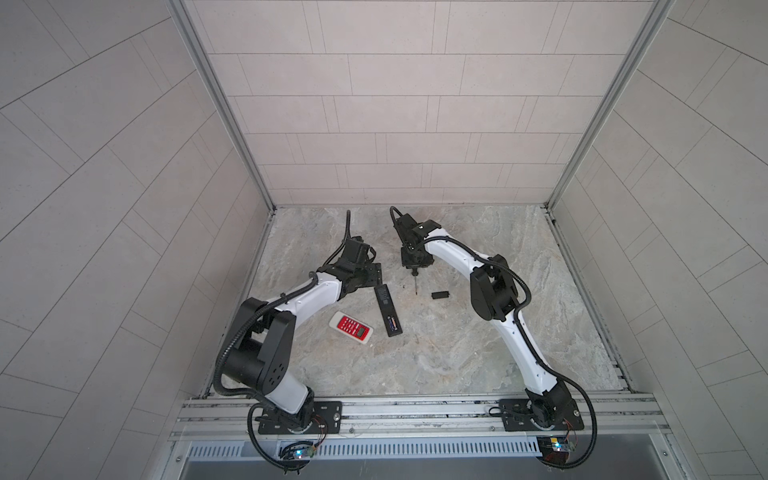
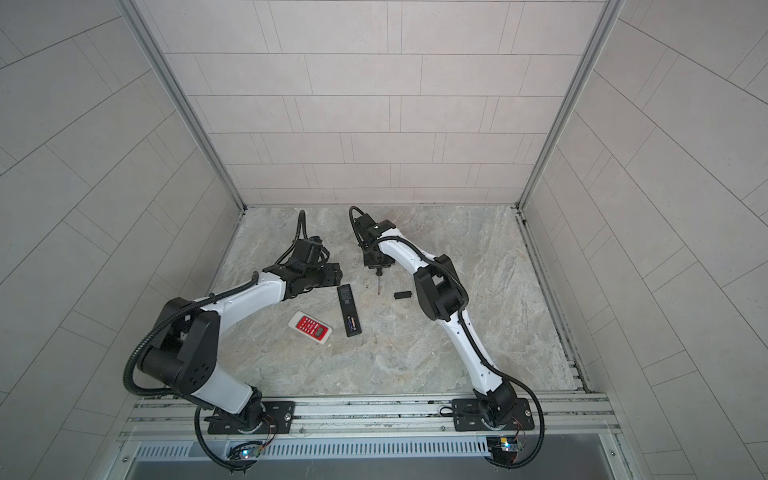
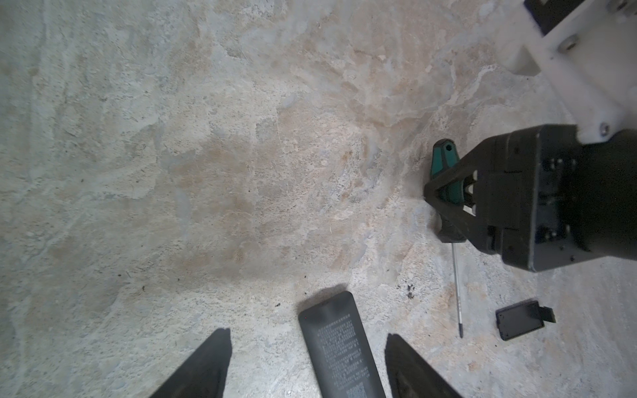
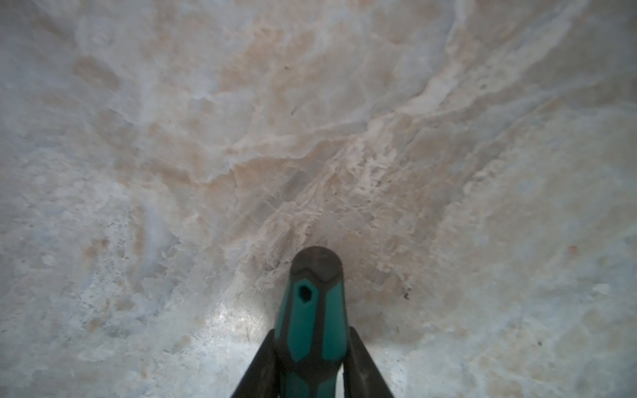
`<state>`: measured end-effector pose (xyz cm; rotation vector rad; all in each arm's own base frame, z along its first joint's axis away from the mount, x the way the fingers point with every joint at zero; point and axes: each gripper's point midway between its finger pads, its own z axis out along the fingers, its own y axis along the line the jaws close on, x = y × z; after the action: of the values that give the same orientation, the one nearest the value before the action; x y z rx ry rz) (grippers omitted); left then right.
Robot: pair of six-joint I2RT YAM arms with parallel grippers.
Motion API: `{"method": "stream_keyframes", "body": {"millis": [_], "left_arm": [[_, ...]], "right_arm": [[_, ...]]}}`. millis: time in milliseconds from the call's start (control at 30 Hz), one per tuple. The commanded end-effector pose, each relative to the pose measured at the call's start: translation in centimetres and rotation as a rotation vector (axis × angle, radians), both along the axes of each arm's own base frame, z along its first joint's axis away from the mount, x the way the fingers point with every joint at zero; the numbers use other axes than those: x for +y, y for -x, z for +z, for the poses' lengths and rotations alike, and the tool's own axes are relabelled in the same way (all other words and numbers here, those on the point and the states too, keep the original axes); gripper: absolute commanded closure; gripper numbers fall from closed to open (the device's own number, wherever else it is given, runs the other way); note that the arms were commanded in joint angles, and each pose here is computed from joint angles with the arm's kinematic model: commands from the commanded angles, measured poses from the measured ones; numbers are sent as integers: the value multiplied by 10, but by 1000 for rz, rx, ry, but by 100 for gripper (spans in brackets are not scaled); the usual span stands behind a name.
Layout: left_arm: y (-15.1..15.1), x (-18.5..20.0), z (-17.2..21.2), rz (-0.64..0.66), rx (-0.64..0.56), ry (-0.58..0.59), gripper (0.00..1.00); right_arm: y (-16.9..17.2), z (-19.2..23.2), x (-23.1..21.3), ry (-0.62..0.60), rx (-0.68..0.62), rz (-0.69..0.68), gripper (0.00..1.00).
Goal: Unload the batteries from the remote control
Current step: 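Grasp the green-handled screwdriver by its handle with the right gripper, then lift the screwdriver toward the left gripper while the left gripper reaches to grasp it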
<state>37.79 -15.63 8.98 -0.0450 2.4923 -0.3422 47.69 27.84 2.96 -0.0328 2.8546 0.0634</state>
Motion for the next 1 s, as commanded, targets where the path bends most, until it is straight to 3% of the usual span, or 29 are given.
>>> {"method": "stream_keyframes", "body": {"millis": [0, 100, 267, 600, 967], "left_arm": [[-3, -6, 10, -10, -26, 13, 24], [-2, -9, 11, -20, -30, 15, 25], [-1, -21, 19, -56, -57, 40, 25], [-15, -93, 85, -207, -330, 348, 25], [-5, -134, 115, -325, -427, 521, 25]], "right_arm": [[13, -9, -8, 33, 62, 5, 74], [11, -1, -2, -5, 54, 17, 80], [2, 35, 11, -171, -22, 15, 83], [2, 154, 19, -495, -384, 23, 83], [34, 192, 6, -652, -518, 15, 83]]}}
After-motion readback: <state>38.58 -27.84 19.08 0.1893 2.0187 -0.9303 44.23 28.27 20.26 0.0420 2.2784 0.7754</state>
